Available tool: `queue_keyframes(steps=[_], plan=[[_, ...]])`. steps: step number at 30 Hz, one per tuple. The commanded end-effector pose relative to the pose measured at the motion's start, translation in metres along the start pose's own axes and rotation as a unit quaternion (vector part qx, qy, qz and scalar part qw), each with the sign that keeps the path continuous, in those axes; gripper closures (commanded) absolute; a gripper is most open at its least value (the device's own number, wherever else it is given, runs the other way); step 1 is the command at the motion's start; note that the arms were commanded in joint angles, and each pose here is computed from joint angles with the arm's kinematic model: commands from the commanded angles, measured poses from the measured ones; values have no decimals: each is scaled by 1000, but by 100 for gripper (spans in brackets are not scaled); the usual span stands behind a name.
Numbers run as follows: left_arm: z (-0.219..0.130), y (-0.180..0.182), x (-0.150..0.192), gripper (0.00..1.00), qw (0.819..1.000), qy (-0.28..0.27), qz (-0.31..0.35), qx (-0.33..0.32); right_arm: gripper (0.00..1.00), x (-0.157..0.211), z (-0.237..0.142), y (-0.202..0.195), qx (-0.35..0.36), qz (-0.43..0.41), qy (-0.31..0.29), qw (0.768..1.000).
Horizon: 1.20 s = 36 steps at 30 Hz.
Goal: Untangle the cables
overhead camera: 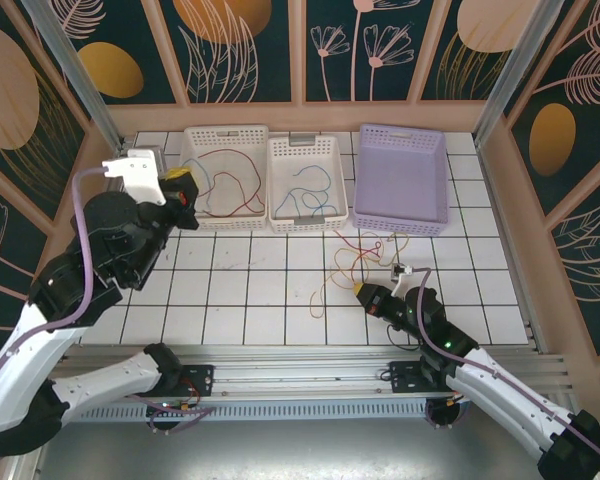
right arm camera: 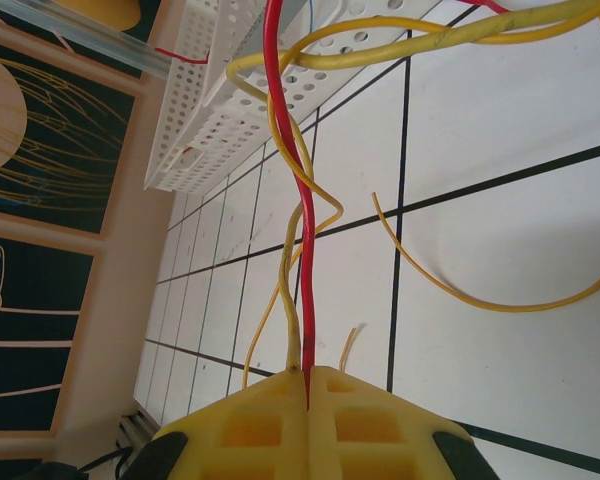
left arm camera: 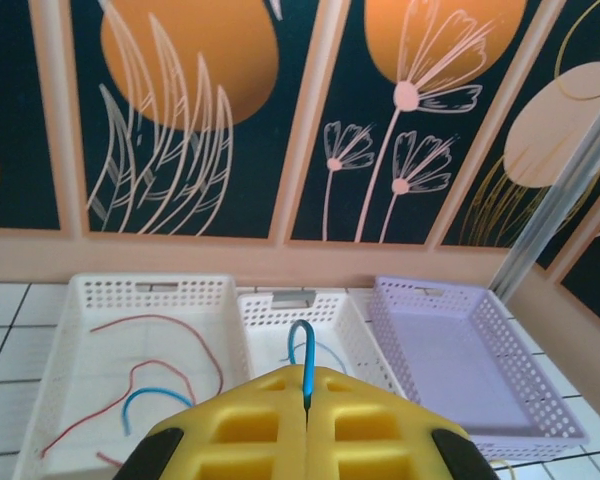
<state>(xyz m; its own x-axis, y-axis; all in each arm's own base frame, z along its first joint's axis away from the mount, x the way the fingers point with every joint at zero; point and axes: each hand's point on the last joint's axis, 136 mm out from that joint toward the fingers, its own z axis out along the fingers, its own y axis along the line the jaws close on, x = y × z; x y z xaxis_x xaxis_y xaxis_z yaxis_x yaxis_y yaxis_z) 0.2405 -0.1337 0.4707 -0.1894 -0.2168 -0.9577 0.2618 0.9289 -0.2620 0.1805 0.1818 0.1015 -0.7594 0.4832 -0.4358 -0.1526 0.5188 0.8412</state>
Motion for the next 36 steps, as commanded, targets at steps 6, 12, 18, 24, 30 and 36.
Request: queue_keyframes(steps=[6, 12, 18, 24, 30, 36], plan=[[21, -42, -38, 100, 997, -40, 21, 56, 100, 11, 3, -26, 22, 10, 6, 1000], [50, -74, -52, 100, 995, -44, 37, 83, 100, 9, 2, -25, 24, 7, 6, 1000], [79, -96, -55, 100, 993, -51, 55, 93, 100, 9, 2, -26, 28, 6, 6, 1000], [106, -114, -55, 100, 991, -47, 71, 101, 100, 8, 3, -27, 30, 5, 6, 1000], [121, -124, -63, 100, 990, -53, 79, 104, 100, 9, 6, -27, 30, 4, 10, 999], [135, -127, -66, 100, 990, -57, 84, 102, 100, 8, 8, -27, 31, 3, 11, 999]])
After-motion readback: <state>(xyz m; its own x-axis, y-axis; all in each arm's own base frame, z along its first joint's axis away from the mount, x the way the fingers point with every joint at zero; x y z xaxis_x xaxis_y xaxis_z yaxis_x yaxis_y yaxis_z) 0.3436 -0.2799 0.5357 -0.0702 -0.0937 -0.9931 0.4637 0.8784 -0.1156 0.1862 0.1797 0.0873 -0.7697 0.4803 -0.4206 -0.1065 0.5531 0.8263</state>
